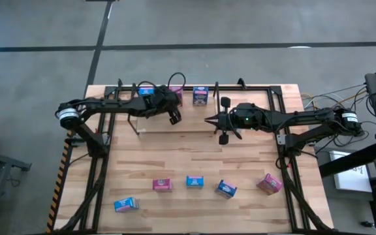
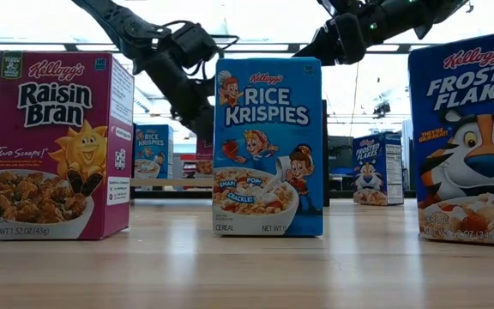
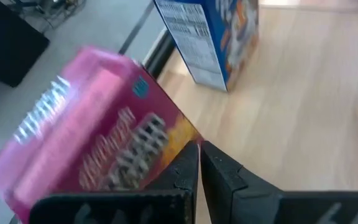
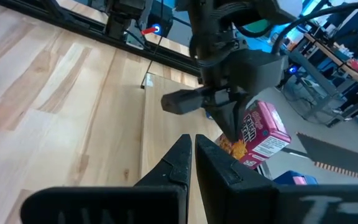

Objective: Stack cereal on shelf
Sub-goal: Adjust the violet cereal box on the shelf

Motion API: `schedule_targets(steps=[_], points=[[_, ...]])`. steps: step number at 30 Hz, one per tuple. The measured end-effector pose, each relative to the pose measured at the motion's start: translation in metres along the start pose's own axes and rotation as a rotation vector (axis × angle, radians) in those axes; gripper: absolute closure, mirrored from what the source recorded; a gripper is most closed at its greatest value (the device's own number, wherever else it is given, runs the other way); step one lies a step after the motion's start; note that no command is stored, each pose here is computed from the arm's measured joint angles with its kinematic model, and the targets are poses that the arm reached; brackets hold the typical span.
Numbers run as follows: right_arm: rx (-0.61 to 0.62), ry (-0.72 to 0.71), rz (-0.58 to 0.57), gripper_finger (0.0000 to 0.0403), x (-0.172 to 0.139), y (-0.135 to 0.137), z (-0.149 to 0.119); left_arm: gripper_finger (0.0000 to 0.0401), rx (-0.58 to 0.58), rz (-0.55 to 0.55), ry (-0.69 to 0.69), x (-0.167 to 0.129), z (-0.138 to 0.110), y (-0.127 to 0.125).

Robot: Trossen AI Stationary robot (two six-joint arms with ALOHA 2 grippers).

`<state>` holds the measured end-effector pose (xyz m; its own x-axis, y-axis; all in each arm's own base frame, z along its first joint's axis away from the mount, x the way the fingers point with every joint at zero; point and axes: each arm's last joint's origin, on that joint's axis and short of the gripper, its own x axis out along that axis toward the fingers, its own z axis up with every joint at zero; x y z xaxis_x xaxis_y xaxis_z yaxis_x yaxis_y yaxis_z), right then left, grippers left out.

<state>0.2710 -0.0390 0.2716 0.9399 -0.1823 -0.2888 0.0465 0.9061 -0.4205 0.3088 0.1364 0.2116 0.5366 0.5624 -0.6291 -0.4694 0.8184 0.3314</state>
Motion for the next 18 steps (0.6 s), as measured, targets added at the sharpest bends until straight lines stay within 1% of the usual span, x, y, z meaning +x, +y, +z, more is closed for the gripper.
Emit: schedule_targets(steps=[2,9,13,18], points=[[-0.004,0.0,0.0,0.039,0.0,0.0,0.0,0.0401,-0.008,0.004,-0.022,0.004,0.001,-0.001],[-0.007,-0.001,-0.001,0.039,0.0,0.0,0.0,0.0401,-0.01,0.017,-0.018,0.014,-0.001,-0.003],[-0.009,0.0,-0.001,0.039,0.0,0.0,0.0,0.0401,-0.013,0.064,-0.008,0.015,-0.002,-0.002],[-0.009,-0.001,-0.001,0.039,0.0,0.0,0.0,0.0401,-0.013,0.077,-0.006,0.015,-0.002,-0.002]])
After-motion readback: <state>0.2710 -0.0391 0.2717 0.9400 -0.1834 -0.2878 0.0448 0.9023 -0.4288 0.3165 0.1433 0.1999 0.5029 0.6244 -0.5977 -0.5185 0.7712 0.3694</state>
